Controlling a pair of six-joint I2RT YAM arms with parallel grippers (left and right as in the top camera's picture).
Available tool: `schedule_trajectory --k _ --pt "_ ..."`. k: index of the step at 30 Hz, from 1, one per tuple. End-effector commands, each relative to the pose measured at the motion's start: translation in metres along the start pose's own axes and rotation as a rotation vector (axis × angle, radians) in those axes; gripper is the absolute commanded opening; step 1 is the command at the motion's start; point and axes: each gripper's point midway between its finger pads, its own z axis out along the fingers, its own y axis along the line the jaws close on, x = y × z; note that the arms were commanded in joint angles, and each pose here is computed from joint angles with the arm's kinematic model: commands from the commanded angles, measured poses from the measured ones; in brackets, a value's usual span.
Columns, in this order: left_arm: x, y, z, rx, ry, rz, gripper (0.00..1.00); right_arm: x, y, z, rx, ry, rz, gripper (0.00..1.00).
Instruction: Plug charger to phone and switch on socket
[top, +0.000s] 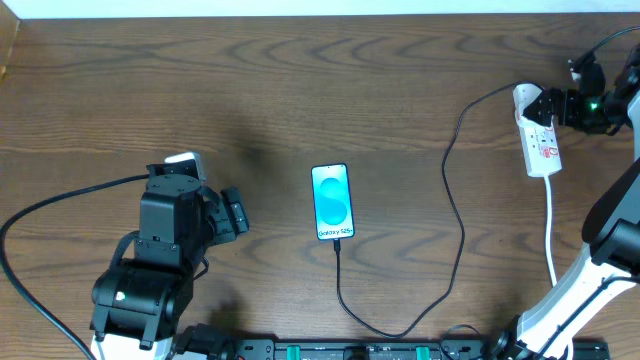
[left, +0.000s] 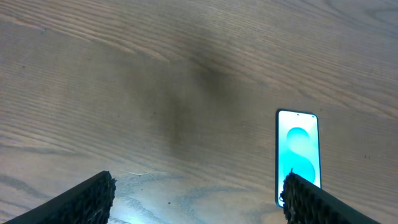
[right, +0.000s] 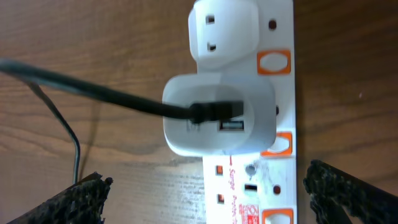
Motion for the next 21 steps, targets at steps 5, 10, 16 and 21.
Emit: schedule_trajectory --k 5,10,16,21 --pt "-0.001 0.003 0.000 -0.016 -0.008 0.013 0.86 -0.007 0.001 0.015 -0.030 -0.016 0.019 0.99" --pt "-0.001 0.003 0.000 -0.016 -0.008 0.013 0.86 -0.002 0.007 0.024 -0.048 0.011 0.020 0.99" --pt "-0.002 0.003 0.000 -0.016 -0.008 0.013 0.86 -0.002 0.017 0.031 -0.057 0.023 0.001 0.99" --pt "-0.001 0.003 0.000 -0.016 -0.008 0.013 0.86 -0.002 0.021 0.033 -0.060 0.027 -0.008 0.99"
